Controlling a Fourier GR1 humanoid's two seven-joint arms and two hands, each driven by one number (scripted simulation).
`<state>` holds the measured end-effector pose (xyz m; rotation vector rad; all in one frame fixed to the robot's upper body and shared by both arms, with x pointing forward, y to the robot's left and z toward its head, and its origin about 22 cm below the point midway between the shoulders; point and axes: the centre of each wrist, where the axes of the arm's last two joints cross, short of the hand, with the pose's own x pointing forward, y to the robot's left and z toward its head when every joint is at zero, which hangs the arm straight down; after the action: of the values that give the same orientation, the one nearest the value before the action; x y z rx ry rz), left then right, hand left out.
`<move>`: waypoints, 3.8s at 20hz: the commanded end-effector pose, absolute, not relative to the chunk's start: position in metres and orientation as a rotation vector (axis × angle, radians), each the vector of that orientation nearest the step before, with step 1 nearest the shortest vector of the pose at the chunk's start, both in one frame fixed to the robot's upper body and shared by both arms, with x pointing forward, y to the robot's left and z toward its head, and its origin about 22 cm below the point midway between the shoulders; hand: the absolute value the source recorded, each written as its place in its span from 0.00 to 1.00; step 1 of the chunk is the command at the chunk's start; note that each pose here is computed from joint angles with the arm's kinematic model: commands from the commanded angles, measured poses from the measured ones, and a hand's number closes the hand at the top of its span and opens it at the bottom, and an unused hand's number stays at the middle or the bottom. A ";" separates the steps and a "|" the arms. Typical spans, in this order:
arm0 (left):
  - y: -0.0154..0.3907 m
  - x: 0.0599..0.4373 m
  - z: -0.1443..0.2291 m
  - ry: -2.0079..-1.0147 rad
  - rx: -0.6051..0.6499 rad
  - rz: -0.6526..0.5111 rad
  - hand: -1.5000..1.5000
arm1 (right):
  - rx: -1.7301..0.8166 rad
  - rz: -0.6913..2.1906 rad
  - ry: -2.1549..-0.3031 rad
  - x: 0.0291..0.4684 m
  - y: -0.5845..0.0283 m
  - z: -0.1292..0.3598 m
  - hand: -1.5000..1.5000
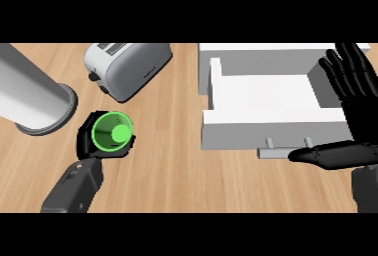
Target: Pick up the cup, place it into the drawer and close the drawer
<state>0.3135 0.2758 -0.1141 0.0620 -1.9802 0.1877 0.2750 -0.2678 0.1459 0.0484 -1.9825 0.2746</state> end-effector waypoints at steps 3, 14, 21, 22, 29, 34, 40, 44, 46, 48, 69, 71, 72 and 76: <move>0.232 0.361 -0.068 -2.140 -0.176 0.082 1.00 | 0.032 0.270 -1.970 0.273 -0.269 0.149 0.00; 0.135 0.424 0.073 -2.171 -0.308 -0.103 1.00 | 0.010 0.233 -1.979 0.279 -0.285 0.141 0.00; 0.077 0.426 0.154 -2.140 -0.236 -0.151 1.00 | 0.007 0.262 -1.976 0.275 -0.269 0.143 0.00; 0.069 0.434 0.178 -2.150 -0.203 -0.159 1.00 | -0.004 0.254 -1.996 0.280 -0.276 0.152 0.00; 0.035 0.442 0.187 -1.975 -0.098 -0.210 1.00 | 0.022 0.273 -2.007 0.286 -0.269 0.143 0.00; 0.025 0.445 0.179 -1.878 -0.012 -0.269 1.00 | 0.049 0.281 -2.023 0.295 -0.268 0.140 0.00; 0.032 0.444 0.143 -1.737 0.019 -0.387 1.00 | 0.116 0.345 -2.035 0.289 -0.254 0.153 0.00; 0.037 0.443 0.127 -1.710 0.006 -0.467 1.00 | 0.104 0.346 -2.041 0.293 -0.252 0.154 0.00; 0.037 0.442 0.123 -1.709 0.034 -0.491 1.00 | 0.147 0.360 -2.034 0.291 -0.244 0.148 0.00; 0.035 0.441 0.124 -1.717 0.012 -0.484 0.00 | 0.143 0.374 -2.060 0.298 -0.240 0.158 0.00; 0.041 0.439 0.121 -1.904 -0.240 -0.055 0.00 | 0.283 1.140 -1.575 0.281 -0.222 0.134 0.00; 0.043 0.438 0.118 -1.898 -0.222 -0.010 0.00 | 0.107 1.238 -1.609 0.277 -0.238 0.142 0.00; 0.044 0.439 0.119 -1.904 -0.236 -0.003 0.00 | 0.052 1.230 -1.621 0.279 -0.220 0.137 0.00; 0.048 0.438 0.114 -1.914 -0.308 0.026 0.00 | -0.030 1.207 -1.507 0.276 -0.212 0.083 0.00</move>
<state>0.4379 0.0474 0.1128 -0.2700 -1.9104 -0.0123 0.2779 -0.2180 0.1156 0.0821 -1.5840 1.1723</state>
